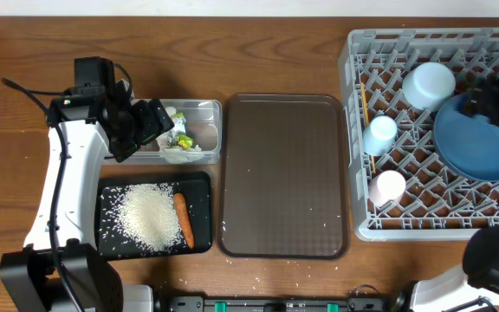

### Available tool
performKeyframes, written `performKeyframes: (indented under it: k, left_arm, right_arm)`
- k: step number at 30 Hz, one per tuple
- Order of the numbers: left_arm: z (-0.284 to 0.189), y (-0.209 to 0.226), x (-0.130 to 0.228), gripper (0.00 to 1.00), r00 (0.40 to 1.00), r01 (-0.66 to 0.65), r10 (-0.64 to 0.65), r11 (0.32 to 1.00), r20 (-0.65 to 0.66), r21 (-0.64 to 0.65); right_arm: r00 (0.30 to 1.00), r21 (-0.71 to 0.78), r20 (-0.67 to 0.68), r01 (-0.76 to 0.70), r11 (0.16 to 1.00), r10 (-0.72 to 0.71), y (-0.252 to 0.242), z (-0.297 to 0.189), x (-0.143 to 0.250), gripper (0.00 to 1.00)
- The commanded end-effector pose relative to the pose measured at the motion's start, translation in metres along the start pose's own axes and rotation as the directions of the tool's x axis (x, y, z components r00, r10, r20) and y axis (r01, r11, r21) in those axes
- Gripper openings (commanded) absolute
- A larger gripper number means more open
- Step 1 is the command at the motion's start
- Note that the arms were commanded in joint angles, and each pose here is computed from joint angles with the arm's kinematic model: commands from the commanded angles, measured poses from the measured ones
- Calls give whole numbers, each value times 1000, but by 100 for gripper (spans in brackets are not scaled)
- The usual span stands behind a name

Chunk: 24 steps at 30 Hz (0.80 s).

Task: Sort waste into correct bins and load items into the dishwasher rack

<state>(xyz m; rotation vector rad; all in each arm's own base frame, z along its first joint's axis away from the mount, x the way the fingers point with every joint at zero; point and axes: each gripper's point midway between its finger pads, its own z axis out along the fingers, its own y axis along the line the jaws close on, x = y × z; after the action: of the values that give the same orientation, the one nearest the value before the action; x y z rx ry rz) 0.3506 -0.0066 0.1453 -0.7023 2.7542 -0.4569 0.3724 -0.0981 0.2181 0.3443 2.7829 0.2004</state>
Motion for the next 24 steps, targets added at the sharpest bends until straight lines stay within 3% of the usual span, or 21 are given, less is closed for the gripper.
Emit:
performKeyframes:
  k: [1,4,8,17,21,24]
  left_arm:
    - [-2,2,-2,91,1000,-12,12,1000,8,-11]
    - [-2,2,-2,91,1000,-12,12,1000,8,-11]
    - [-2,2,-2,91,1000,-12,12,1000,8,-11]
    - [-2,2,-2,91,1000,-12,12,1000,8,-11]
    - [-2,2,-2,91,1000,-13,13,1000,8,-11]
    - [-2,2,-2,91,1000,-12,12,1000,8,-11]
  right_arm:
    - [989,72,-46,144,987,-141,12,23,7,69]
    - [978,138,-71,205,969,-197,17,48,11,64]
    - [972,145,-94,227,963,-215,21,72,22,47]
    - [979,198,-123,187,962,-165,6,100,38,42]
    - [983,200,-120,162,966,-140,6,100,39,6]
    - [983,183,-121,161,970,-141,9,98,40,1]
